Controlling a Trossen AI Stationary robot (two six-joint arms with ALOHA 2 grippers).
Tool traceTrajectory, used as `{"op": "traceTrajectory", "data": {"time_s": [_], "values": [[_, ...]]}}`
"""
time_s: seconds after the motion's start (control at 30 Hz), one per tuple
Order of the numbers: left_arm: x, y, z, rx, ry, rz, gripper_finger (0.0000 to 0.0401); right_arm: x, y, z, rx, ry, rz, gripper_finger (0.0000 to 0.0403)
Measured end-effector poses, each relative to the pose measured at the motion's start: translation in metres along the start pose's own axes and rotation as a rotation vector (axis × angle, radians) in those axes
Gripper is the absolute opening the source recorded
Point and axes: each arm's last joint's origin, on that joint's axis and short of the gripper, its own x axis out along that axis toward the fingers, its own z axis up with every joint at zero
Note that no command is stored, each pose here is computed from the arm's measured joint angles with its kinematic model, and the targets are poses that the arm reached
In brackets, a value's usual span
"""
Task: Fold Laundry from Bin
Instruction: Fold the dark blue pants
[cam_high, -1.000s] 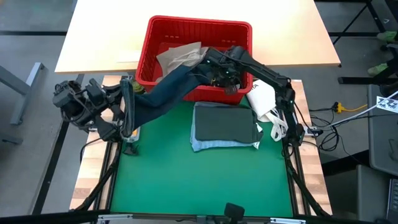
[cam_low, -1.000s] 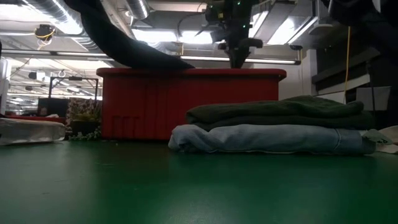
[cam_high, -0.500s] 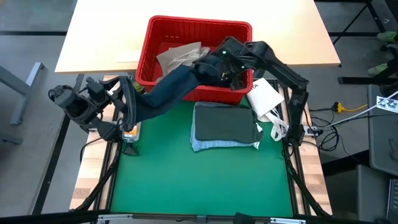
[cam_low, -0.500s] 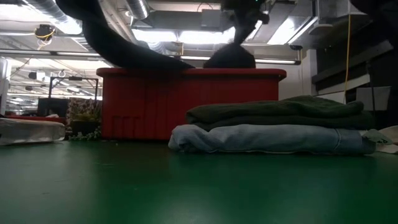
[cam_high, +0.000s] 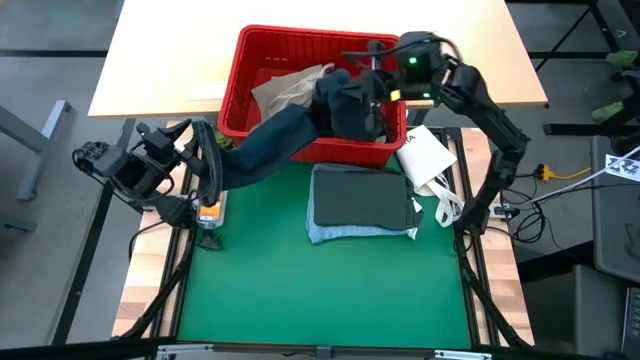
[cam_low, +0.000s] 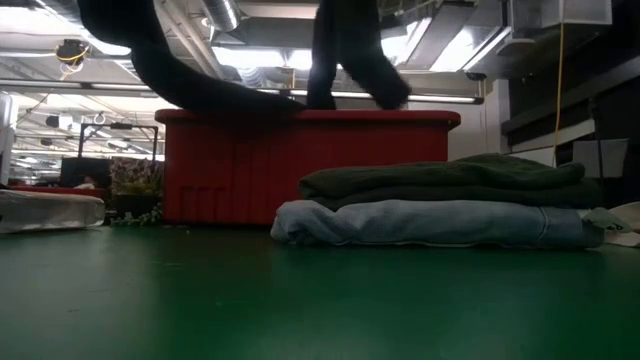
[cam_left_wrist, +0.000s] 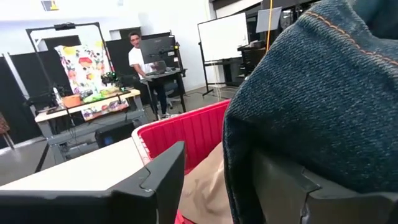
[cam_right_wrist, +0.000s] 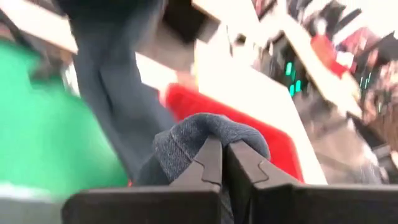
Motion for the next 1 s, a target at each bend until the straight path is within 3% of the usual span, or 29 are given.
{"op": "traceTrajectory", "data": {"time_s": [0.33,0.6,1.0], "values": [[0.000,0.000,0.000,-0.001,0.000,0.000,0.0241,-0.005,0.019,0.036,-0.036,-0.247,0.054,0.0004],[0.000,-0.002,0.001,-0.016,-0.044,-0.086,0.0242,-0.001,0.052,0.066,0.076,-0.364,0.153,0.0004],[0.000,-0.004,0.001,-0.019,-0.061,-0.123,0.0241,0.042,0.149,0.117,0.041,-0.523,0.381,0.0005]]}}
